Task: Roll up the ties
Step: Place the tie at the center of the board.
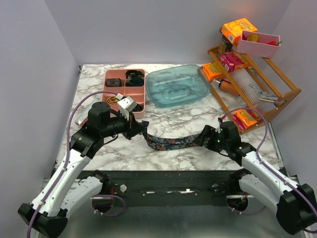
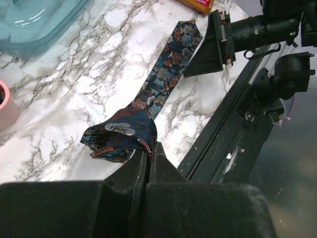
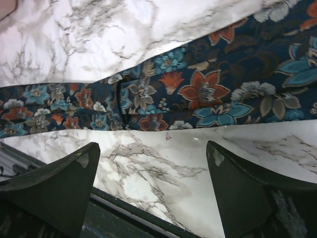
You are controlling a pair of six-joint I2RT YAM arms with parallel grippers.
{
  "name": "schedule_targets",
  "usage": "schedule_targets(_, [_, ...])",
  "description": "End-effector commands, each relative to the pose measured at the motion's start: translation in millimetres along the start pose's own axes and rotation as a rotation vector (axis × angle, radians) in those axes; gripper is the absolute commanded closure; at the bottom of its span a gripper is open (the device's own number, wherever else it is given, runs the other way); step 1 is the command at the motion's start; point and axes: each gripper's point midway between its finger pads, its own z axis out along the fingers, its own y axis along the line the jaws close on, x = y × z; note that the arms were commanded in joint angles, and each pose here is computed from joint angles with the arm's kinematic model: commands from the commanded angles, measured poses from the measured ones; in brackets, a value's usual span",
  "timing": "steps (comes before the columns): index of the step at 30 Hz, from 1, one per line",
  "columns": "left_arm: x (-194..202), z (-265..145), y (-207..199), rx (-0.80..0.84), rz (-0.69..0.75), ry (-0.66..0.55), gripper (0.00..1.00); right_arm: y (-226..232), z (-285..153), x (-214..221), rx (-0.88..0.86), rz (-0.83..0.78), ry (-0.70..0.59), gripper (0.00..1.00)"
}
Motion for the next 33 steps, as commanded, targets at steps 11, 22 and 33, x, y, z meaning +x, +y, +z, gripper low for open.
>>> schedule_targets(11, [27.4,-3.3,32.9,-0.196,-0.097,0.125,1.0,55.5,13.7,-37.0,-0.08,-0.314,0.076,0.28])
schedule_targets(22, [36.4,-18.7,45.5,-0.342,-0.2,0.255,1.0,100.0,57.1,6.6,-0.056,-0.596,0.257,0.97])
schedule_targets(33, [75.3,-39.7,53.2,-0.486,-0.343,0.433,0.99,72.0,86.9,40.6,0.064,-0.628,0.409,1.0])
